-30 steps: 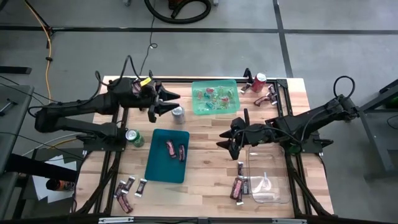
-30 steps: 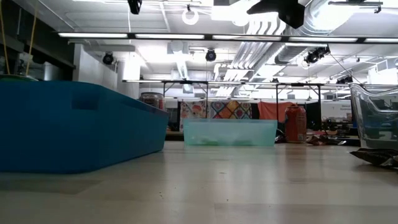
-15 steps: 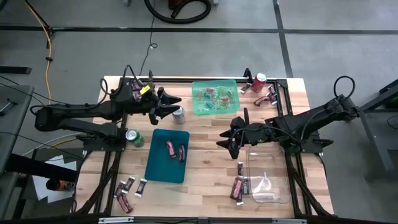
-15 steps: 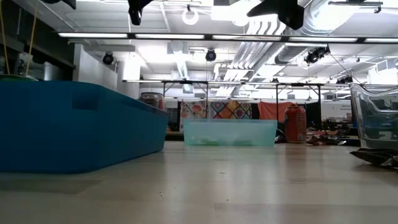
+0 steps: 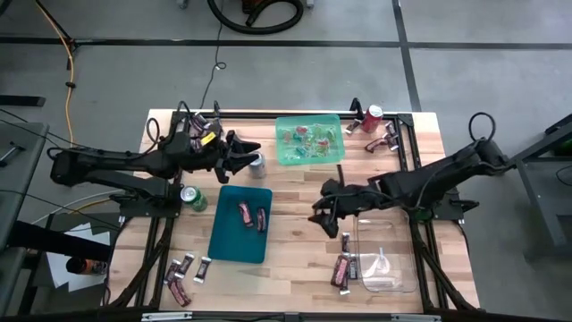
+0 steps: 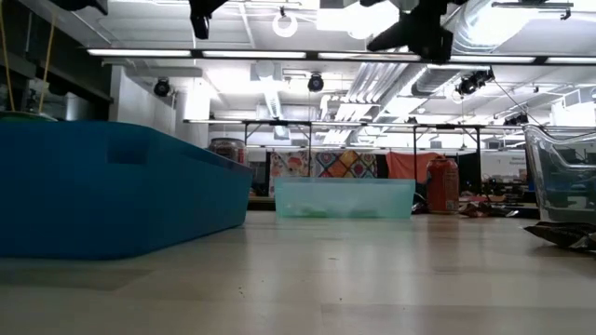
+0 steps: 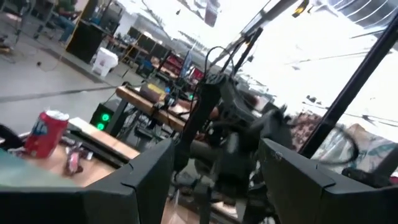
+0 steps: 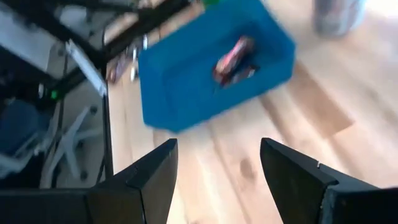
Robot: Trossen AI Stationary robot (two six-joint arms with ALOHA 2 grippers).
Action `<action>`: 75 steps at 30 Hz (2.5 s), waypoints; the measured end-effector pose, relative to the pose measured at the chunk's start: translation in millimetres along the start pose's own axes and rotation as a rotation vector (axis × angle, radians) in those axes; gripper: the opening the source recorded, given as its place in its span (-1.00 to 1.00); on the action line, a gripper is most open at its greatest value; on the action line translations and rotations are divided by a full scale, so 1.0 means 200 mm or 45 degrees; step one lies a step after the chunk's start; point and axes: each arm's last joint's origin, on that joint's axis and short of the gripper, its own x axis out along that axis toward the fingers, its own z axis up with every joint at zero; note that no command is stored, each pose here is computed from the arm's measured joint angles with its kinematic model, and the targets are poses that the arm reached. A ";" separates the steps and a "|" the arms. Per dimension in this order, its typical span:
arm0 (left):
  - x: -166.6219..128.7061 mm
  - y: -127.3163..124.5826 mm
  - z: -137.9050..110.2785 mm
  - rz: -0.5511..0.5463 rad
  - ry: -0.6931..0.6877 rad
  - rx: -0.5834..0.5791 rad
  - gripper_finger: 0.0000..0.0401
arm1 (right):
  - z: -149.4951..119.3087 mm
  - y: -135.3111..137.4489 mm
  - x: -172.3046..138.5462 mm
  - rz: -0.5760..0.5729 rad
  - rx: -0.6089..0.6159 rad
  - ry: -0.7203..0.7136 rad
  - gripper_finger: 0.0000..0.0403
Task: Organize candy in baskets
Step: Put the brown chocolate into the blue bin
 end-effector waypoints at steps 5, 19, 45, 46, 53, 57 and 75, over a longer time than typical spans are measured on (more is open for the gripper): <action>0.01 -0.02 -0.03 -0.002 0.034 -0.007 0.11 | -0.09 0.02 0.11 0.119 0.013 0.256 0.11; 0.05 -0.03 -0.11 0.049 0.076 -0.040 0.11 | -0.50 0.18 0.27 0.256 -0.069 0.825 0.11; 0.05 0.01 -0.09 0.154 0.015 -0.037 0.11 | -0.64 0.23 0.25 0.157 -0.485 0.701 0.11; 0.05 0.01 -0.09 0.159 0.012 -0.036 0.11 | -0.64 0.23 0.25 0.154 -0.528 0.690 0.11; 0.05 0.02 -0.08 0.185 -0.006 -0.035 0.11 | -0.65 0.22 0.26 0.193 -0.758 0.684 0.11; 0.05 0.02 -0.08 0.186 -0.005 -0.035 0.11 | -0.72 0.22 0.29 0.211 -0.803 0.777 0.11; 0.05 0.02 -0.08 0.214 -0.023 -0.035 0.11 | -0.82 0.23 0.31 0.289 -0.840 0.919 0.11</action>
